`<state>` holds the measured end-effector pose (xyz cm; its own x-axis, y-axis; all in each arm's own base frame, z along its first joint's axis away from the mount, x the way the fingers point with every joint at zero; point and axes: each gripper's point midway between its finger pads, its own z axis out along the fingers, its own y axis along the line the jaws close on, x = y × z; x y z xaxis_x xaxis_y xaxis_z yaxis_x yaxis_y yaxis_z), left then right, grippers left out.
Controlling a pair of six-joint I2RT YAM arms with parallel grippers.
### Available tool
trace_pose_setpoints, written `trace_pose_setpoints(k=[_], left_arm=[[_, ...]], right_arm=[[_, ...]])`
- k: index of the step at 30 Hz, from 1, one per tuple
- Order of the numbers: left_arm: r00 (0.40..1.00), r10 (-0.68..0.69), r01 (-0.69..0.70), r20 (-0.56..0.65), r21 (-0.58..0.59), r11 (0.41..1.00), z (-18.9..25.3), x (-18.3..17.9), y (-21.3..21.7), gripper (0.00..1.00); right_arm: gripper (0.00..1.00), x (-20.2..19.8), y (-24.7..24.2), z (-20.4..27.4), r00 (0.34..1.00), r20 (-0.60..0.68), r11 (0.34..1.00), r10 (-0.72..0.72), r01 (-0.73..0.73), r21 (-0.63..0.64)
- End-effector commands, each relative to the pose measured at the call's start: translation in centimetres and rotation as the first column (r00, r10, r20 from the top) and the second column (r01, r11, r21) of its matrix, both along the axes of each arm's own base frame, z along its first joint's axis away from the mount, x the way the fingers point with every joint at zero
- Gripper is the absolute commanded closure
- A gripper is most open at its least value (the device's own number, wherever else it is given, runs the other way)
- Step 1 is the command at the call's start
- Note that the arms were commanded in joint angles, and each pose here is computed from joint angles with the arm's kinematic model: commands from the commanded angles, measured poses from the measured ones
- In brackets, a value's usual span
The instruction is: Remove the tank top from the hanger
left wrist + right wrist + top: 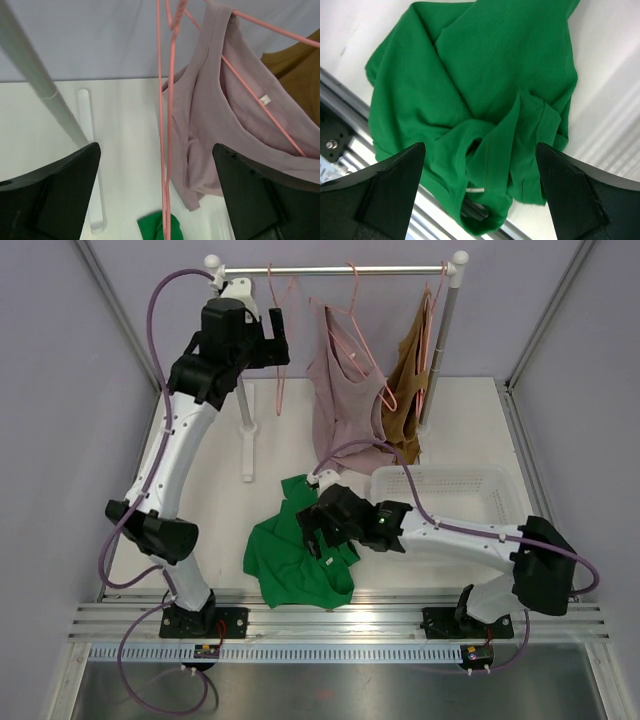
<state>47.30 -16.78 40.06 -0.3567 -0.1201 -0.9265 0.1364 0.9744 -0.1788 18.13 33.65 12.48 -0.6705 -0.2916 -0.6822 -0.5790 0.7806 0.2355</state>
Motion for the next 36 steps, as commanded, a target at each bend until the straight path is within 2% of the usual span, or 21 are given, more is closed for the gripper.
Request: trace_pose_setpoints(k=[1, 3, 5, 6, 7, 9, 10, 12, 13, 15, 17, 20, 21, 24, 25, 28, 32, 33, 36], left_arm=[[0.992, 0.003, 0.007, 0.124, -0.080, 0.997, 7.3, -6.4, 2.3, 0.01], [0.996, 0.027, -0.020, 0.081, -0.085, 0.996, 6.0, -8.1, 3.2, 0.01], [0.993, 0.060, -0.048, 0.106, -0.108, 0.993, 7.0, -11.1, 4.9, 0.01], [0.996, 0.075, -0.068, 0.057, -0.104, 0.992, 4.8, -11.9, 5.3, 0.01], [0.995, 0.088, -0.081, 0.051, -0.112, 0.990, 4.3, -12.8, 5.7, 0.01], [0.991, 0.112, -0.099, 0.073, -0.155, 0.983, 4.4, -15.7, 7.0, 0.01], [0.994, 0.108, -0.104, 0.022, -0.140, 0.985, 1.6, -16.2, 7.1, 0.01], [0.995, 0.092, -0.083, 0.040, -0.175, 0.981, 1.4, -18.9, 7.6, 0.01], [0.997, 0.083, -0.081, 0.001, -0.159, 0.984, -0.8, -19.5, 7.7, 0.01], [0.996, 0.087, -0.086, 0.002, -0.153, 0.985, -1.7, -21.7, 8.7, 0.01], [0.994, 0.104, -0.106, -0.026, -0.115, 0.988, -3.8, -22.6, 9.5, 0.01], [0.995, 0.095, -0.096, -0.012, -0.069, 0.993, -5.4, -24.7, 10.7, 0.01], [0.996, 0.081, -0.078, 0.039, -0.078, 0.994, -4.9, -25.6, 10.9, 0.01], [0.997, 0.012, -0.009, 0.076, -0.042, 0.999, -7.2, -26.1, 10.5, 0.01], [0.993, 0.008, -0.002, 0.122, -0.052, 0.999, -7.1, -27.0, 10.8, 0.01], [0.986, 0.065, -0.056, 0.152, -0.057, 0.997, -9.3, -27.0, 11.8, 0.01], [0.986, 0.121, -0.118, 0.114, -0.039, 0.992, -11.2, -26.6, 12.7, 0.01], [0.987, 0.128, -0.126, 0.102, -0.030, 0.992, -11.4, -26.6, 12.9, 0.01], [0.988, 0.122, -0.120, 0.093, -0.026, 0.992, -11.5, -26.4, 12.7, 0.01]], right_arm=[[0.01, 1.5, 1.8, -1.0, 0.999, 0.026, 0.998, 0.028, -0.026, -0.064], [0.01, 2.4, 2.9, -1.3, 0.998, 0.046, 0.995, 0.045, -0.040, -0.088], [0.00, 3.2, 3.5, -3.6, 0.998, 0.039, 0.986, 0.044, -0.037, -0.161], [0.01, 3.8, 4.3, -3.3, 0.998, 0.047, 0.986, 0.045, -0.036, -0.163], [0.00, 4.0, 4.5, -5.2, 0.999, 0.028, 0.977, 0.045, -0.038, -0.210], [0.01, 4.6, 5.4, -5.7, 0.999, 0.027, 0.973, 0.047, -0.040, -0.228], [0.01, 4.5, 5.4, -7.5, 0.999, 0.003, 0.963, 0.051, -0.049, -0.264], [0.00, 4.3, 5.6, -8.8, 0.998, -0.034, 0.956, 0.046, -0.054, -0.288], [0.00, 4.1, 5.5, -10.2, 0.997, -0.060, 0.948, 0.042, -0.058, -0.312], [0.04, 3.4, 5.6, -11.5, 0.994, -0.097, 0.949, 0.044, -0.072, -0.306], [0.32, 2.9, 5.4, -12.3, 0.992, -0.117, 0.949, 0.041, -0.075, -0.306], [0.86, 3.0, 5.2, -11.9, 0.994, -0.099, 0.951, 0.056, -0.083, -0.298], [1.00, 3.3, 5.5, -10.6, 0.995, -0.077, 0.959, 0.056, -0.075, -0.274], [1.00, 3.9, 5.5, -7.5, 0.998, -0.020, 0.970, 0.058, -0.061, -0.236], [1.00, 4.2, 5.5, -4.8, 0.998, 0.021, 0.979, 0.053, -0.048, -0.201], [1.00, 4.8, 4.6, 1.3, 0.995, 0.098, 0.988, 0.025, -0.010, -0.153], [1.00, 5.6, 2.7, 9.4, 0.977, 0.210, 0.994, -0.039, 0.059, -0.092], [1.00, 5.5, 1.5, 10.5, 0.974, 0.222, 0.991, -0.051, 0.078, -0.112], [1.00, 5.9, -1.9, 16.9, 0.936, 0.324, 0.985, -0.134, 0.162, -0.059]])
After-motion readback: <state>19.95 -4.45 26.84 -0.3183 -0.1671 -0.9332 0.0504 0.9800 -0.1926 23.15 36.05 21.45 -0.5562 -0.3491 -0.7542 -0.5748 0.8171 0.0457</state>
